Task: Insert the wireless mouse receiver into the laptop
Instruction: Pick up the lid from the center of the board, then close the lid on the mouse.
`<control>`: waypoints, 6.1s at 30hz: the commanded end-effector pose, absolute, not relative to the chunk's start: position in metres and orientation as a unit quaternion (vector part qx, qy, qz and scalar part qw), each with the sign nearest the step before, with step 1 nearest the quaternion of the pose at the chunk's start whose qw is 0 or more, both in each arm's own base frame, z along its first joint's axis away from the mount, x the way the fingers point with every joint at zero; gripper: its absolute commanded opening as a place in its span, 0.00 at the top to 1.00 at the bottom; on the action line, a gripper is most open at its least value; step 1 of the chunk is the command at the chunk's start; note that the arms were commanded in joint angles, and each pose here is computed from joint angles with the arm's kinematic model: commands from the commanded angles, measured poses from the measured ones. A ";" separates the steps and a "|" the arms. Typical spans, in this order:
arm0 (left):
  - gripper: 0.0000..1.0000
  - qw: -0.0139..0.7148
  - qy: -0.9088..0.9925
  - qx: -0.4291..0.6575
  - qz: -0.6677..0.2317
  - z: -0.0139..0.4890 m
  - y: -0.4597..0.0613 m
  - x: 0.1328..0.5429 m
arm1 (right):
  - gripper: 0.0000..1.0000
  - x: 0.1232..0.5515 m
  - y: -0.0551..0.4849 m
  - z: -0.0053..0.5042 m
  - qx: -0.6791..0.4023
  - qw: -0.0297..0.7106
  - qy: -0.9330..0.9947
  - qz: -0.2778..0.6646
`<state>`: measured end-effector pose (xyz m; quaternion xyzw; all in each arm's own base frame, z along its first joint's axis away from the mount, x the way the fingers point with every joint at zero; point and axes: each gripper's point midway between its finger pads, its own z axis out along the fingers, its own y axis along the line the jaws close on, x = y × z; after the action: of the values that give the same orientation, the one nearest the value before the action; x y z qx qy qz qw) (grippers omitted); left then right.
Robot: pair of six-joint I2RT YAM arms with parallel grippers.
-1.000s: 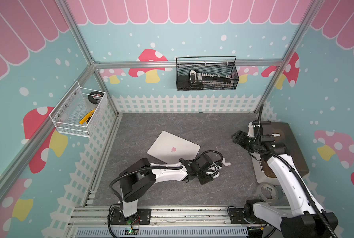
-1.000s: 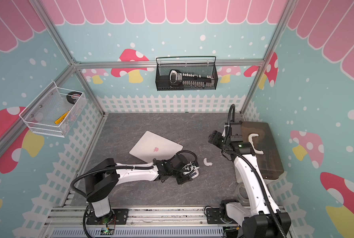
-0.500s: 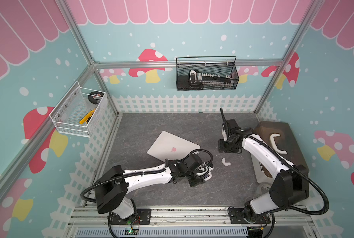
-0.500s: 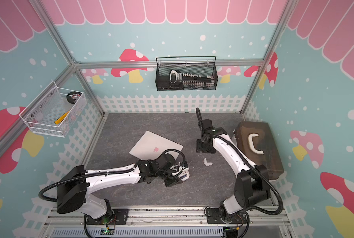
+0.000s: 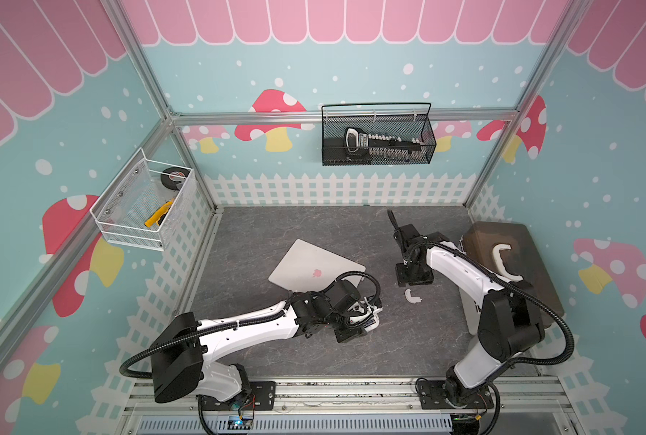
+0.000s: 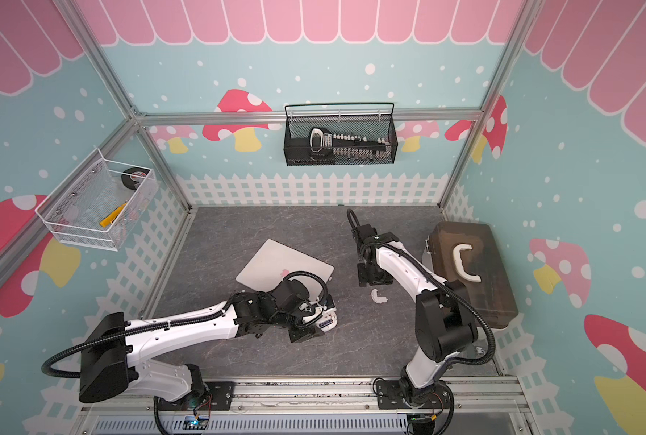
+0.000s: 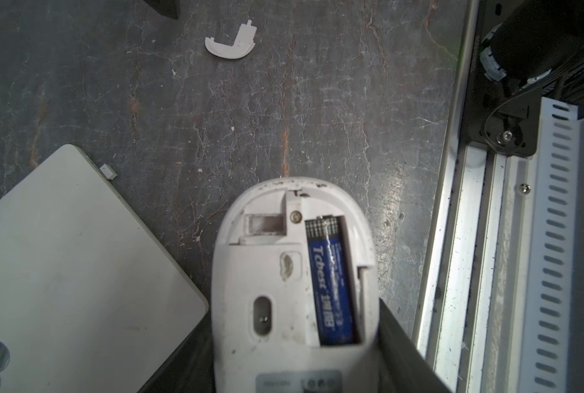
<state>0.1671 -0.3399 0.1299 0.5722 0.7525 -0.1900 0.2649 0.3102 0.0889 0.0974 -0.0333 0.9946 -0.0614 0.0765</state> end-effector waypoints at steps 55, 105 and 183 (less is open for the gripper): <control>0.76 0.276 0.747 0.576 -0.183 0.125 -0.341 0.174 | 0.55 0.299 0.099 0.010 -0.036 0.004 0.995 -0.097; 0.75 0.353 0.746 0.541 -0.160 0.142 -0.342 0.204 | 0.97 0.303 0.170 0.194 -0.070 0.153 0.954 0.248; 0.74 0.501 0.617 0.558 -0.241 0.235 -0.311 0.256 | 0.98 0.229 0.252 0.293 -0.119 0.047 0.757 0.641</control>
<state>0.2522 -0.3080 0.2177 0.5491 0.6391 -0.2423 0.4811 0.2329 0.2495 0.2882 -0.1106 0.7626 0.6352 0.0527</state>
